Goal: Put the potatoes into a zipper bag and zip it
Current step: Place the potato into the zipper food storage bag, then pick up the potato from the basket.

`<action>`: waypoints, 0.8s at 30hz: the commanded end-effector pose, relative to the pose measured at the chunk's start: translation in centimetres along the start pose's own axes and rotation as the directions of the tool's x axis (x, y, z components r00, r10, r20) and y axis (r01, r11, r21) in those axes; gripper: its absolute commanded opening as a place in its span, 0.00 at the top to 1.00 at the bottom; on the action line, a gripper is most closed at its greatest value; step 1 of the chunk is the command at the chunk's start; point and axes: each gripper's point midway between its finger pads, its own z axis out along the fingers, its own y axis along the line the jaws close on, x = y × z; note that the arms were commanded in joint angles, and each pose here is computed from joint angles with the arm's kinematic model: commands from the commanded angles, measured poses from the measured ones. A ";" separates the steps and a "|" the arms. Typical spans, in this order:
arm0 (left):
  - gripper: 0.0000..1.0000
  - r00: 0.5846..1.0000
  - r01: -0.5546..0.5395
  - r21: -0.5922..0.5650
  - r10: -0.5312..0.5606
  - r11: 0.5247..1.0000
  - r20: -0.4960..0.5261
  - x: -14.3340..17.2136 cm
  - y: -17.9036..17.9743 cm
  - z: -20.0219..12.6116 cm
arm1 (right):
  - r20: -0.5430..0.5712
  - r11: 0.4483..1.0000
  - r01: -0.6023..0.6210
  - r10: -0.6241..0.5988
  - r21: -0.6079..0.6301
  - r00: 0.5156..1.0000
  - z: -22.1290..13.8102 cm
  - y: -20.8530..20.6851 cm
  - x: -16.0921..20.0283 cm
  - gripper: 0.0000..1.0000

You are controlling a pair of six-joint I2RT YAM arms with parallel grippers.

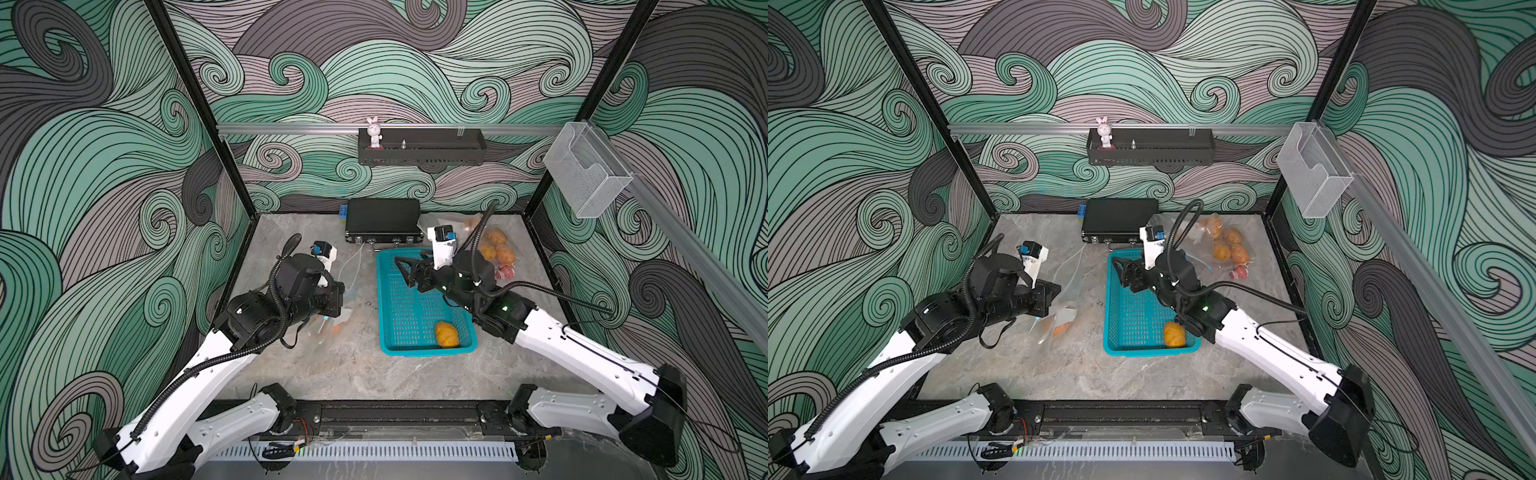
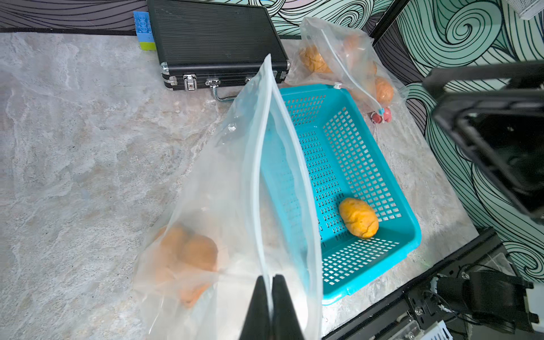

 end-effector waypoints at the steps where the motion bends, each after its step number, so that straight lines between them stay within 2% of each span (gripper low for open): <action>1: 1.00 1.000 -0.027 -0.015 0.027 1.000 0.015 -0.1 0.5 -0.2 | -0.445 0.977 0.093 0.002 0.193 0.896 -1.9 -5.8 11.6 0.20; 5: 1.00 0.999 -0.028 -0.010 0.028 1.000 0.018 0.0 0.5 -0.3 | -0.631 0.947 0.194 0.013 0.258 0.775 -3.3 -8.9 17.5 0.17; 8: 1.00 0.999 -0.037 -0.017 0.037 0.999 -0.004 0.5 0.6 -0.1 | -0.681 0.921 0.235 0.043 0.311 0.731 -3.8 -10.7 20.1 0.16; 16: 1.00 0.999 -0.049 -0.027 0.049 0.998 -0.014 0.8 0.9 0.1 | -0.735 0.886 0.294 0.073 0.358 0.674 -2.8 -12.5 23.4 0.18; 24: 1.00 0.998 -0.056 -0.026 0.055 0.998 -0.020 1.0 0.9 0.2 | -0.778 0.915 0.236 0.120 0.328 0.617 -1.1 -11.5 26.4 0.24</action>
